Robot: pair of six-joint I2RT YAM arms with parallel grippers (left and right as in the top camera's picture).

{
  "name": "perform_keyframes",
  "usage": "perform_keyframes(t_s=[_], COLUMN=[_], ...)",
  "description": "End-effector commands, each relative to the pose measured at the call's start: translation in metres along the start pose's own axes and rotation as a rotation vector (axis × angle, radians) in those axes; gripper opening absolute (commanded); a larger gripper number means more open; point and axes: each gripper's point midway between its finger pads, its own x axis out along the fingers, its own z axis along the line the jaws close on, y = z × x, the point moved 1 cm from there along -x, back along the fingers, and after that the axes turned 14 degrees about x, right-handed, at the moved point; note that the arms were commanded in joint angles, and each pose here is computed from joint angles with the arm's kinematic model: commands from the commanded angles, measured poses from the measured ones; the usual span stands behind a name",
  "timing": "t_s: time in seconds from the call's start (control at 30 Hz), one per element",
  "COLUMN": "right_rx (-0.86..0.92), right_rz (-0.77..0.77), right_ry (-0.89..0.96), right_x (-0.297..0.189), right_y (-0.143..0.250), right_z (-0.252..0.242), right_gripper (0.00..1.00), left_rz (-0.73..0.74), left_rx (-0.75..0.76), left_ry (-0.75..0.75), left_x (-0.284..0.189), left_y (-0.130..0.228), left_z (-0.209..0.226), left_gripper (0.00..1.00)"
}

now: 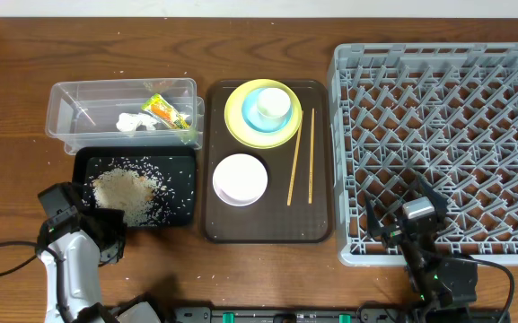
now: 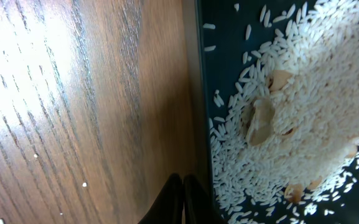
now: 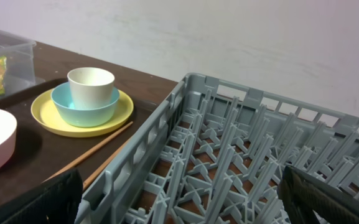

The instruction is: Sort waste into correct bins and load items into the dishwasher rack

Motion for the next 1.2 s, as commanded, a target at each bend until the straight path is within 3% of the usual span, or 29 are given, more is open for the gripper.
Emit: perform_keyframes(t_s=[0.0,0.43,0.57,0.63,0.7,1.17], right_rx=[0.019,0.019,0.019,0.019,0.019,0.016], right_rz=[0.008,0.008,0.008,0.008,0.008,-0.003], right_ry=[-0.011,-0.011,-0.011,-0.011,-0.011,-0.006], right_x=[0.000,0.000,0.000,0.000,0.000,0.000], right_y=[0.002,0.002,0.002,0.002,0.002,0.000], right_z=[0.002,0.002,0.002,0.002,0.002,0.001], right_gripper=[0.99,0.99,0.99,0.99,0.99,0.99], left_rz=[0.005,-0.069,-0.057,-0.054,-0.043,0.015], left_rx=[0.040,0.089,0.252,0.411,0.479,0.833], left_ry=[0.010,0.086,0.297,0.466,0.560,0.626], left_x=[-0.003,-0.055,-0.073,-0.087,-0.096,-0.115], left_y=[0.002,0.009,0.021,0.030,0.038,0.083], left_z=[0.000,-0.008,-0.039,-0.065,-0.079,-0.131], left_gripper=[0.06,0.06,0.06,0.11,0.14,0.16])
